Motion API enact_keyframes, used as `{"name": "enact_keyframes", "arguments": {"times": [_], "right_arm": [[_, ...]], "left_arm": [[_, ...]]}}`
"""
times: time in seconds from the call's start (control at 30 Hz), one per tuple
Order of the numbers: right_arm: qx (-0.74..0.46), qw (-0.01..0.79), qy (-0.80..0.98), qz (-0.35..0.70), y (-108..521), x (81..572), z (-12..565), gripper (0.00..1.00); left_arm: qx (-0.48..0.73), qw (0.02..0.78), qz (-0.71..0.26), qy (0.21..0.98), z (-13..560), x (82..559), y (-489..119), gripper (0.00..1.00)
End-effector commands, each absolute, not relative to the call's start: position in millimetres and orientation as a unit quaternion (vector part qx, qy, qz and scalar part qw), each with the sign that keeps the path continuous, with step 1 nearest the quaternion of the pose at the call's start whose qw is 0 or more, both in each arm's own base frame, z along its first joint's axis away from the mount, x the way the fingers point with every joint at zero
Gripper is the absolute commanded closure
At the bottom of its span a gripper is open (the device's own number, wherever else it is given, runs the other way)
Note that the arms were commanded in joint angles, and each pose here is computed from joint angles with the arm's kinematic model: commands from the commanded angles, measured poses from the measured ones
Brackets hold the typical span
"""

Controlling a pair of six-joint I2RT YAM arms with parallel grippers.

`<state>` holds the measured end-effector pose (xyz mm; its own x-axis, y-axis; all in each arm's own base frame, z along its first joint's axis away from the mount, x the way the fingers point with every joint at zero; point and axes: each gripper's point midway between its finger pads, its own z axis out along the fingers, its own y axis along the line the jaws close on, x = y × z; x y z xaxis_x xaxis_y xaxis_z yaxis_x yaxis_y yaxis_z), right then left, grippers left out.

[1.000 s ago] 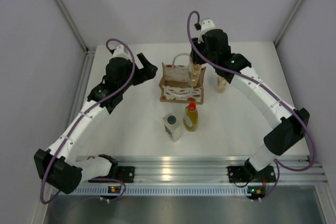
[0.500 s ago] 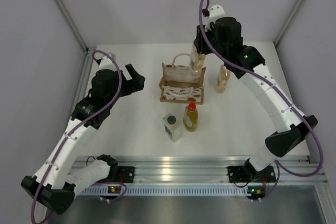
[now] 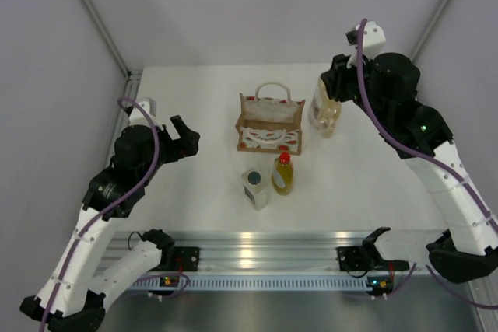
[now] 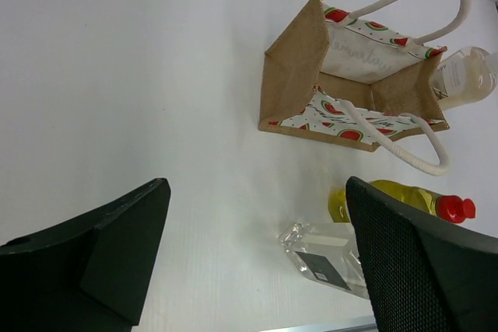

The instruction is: Take the personal care products out of the canvas bag

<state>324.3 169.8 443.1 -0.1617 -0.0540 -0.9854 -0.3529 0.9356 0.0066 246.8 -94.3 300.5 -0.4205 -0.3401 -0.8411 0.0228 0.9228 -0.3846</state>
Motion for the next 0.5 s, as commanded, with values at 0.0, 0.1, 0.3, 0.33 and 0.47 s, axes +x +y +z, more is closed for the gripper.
{"name": "enact_keyframes", "arguments": {"times": [0.0, 0.1, 0.3, 0.33, 0.47], "right_arm": [[-0.094, 0.693, 0.704, 0.127, 146, 305, 475, 1.00], [-0.082, 0.692, 0.705, 0.131, 137, 292, 455, 1.00], [-0.065, 0.686, 0.714, 0.125, 123, 279, 407, 1.00], [-0.066, 0.684, 0.715, 0.127, 124, 279, 400, 1.00], [-0.061, 0.685, 0.712, 0.142, 125, 274, 374, 1.00]], "left_arm": [[-0.084, 0.540, -0.140, 0.826, 300, 237, -79, 0.01], [-0.075, 0.546, -0.103, 0.828, 293, 235, -67, 0.01], [-0.092, 0.534, -0.076, 0.837, 270, 237, -58, 0.01], [-0.095, 0.532, -0.073, 0.838, 267, 239, -58, 0.01], [-0.098, 0.512, -0.065, 0.851, 249, 242, -60, 0.01]]}}
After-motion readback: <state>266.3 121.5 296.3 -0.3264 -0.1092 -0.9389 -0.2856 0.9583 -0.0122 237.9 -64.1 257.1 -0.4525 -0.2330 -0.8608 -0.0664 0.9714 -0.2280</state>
